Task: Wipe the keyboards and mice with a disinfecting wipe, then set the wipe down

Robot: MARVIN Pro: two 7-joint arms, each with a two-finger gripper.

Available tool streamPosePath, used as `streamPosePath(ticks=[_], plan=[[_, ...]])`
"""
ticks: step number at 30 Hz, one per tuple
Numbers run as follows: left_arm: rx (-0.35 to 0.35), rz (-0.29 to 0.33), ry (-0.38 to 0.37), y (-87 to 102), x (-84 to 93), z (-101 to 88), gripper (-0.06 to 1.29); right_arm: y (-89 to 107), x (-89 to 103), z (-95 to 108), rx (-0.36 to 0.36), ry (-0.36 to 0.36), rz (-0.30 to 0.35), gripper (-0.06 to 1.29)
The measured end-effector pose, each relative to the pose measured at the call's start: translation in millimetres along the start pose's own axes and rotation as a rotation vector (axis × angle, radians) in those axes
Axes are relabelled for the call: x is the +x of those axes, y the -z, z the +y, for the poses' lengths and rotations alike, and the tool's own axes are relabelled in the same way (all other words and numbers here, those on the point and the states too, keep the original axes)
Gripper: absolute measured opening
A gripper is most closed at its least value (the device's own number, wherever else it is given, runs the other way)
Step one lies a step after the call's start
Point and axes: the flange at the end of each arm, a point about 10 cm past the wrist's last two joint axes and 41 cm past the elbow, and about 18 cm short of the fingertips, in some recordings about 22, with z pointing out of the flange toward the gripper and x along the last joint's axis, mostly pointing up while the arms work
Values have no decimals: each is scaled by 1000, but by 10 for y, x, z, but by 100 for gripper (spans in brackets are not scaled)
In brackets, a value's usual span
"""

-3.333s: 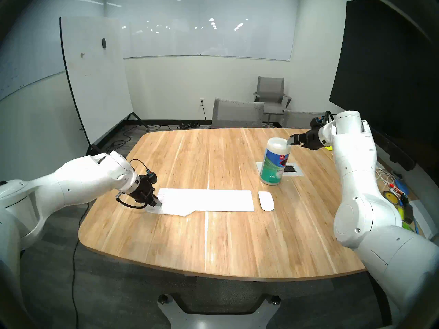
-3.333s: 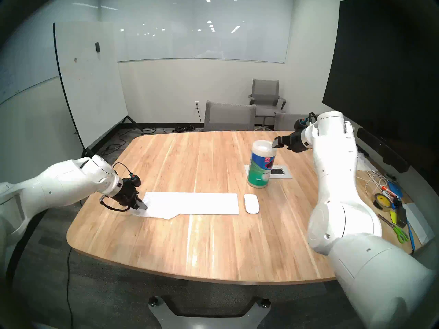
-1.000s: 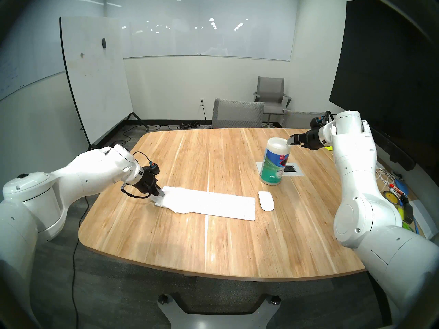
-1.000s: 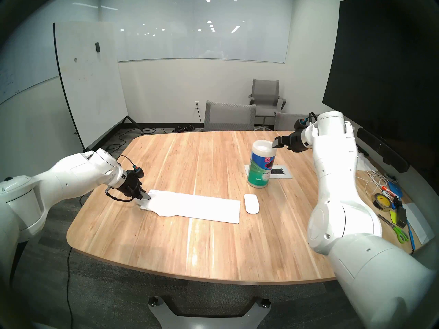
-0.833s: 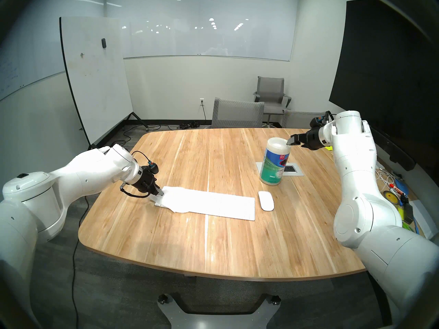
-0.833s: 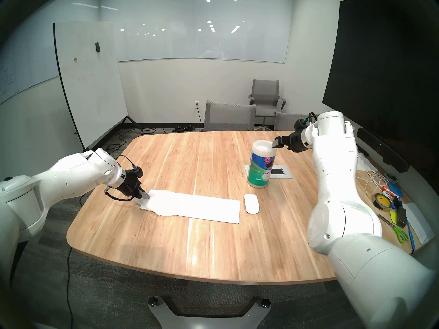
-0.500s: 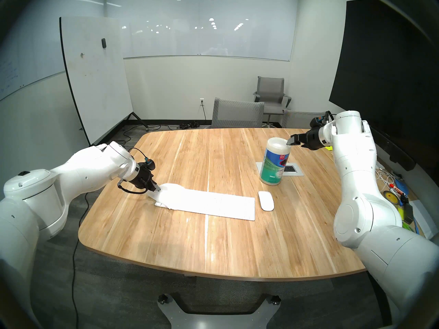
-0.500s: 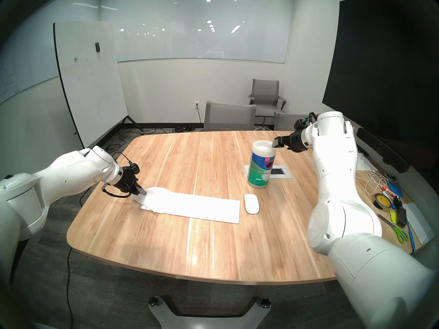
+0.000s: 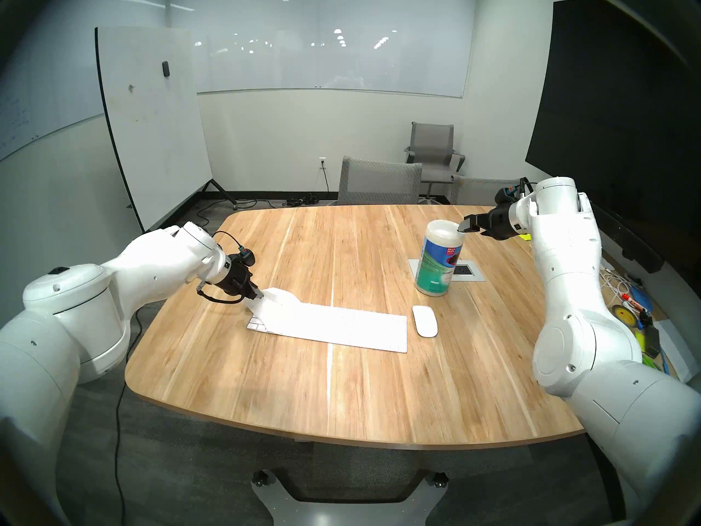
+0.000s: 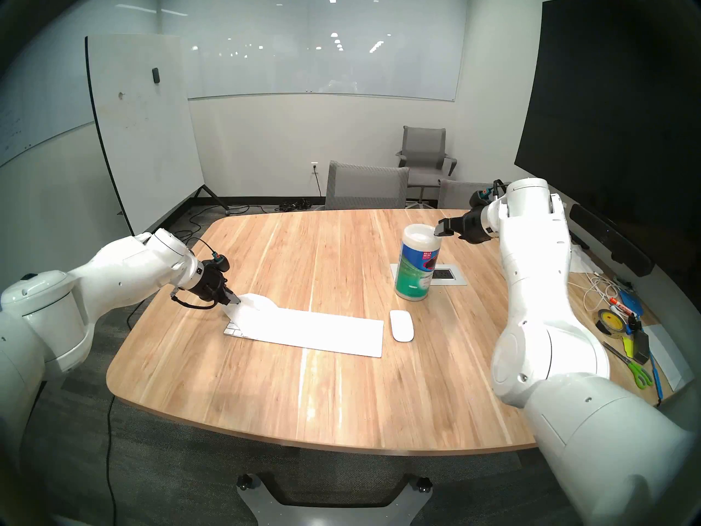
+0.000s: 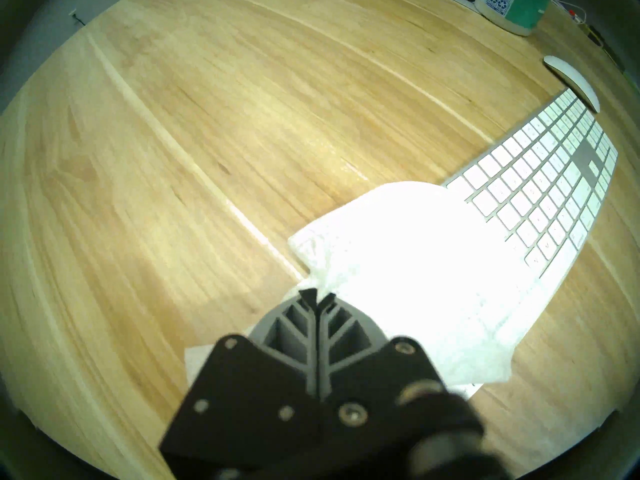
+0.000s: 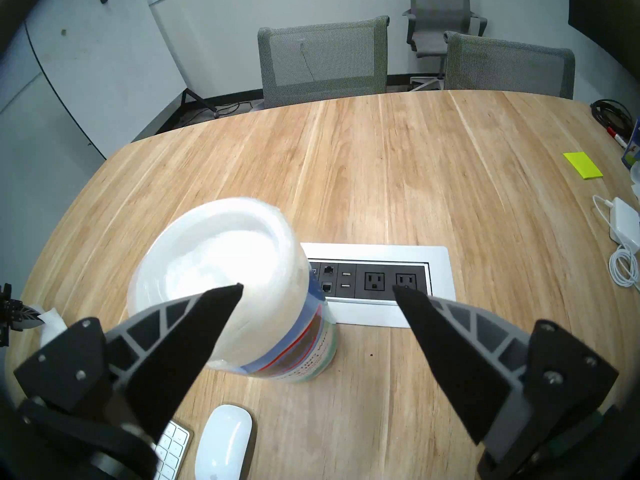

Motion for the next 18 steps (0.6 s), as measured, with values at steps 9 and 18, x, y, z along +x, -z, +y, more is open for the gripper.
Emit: streamPosePath(ticks=[9, 18], plan=[[-9, 16, -23, -151, 186, 124, -2, -1, -1, 0, 0, 0, 0, 123], [-45, 39, -55, -301, 380, 301, -2, 0, 0, 0, 0, 0, 0, 123]])
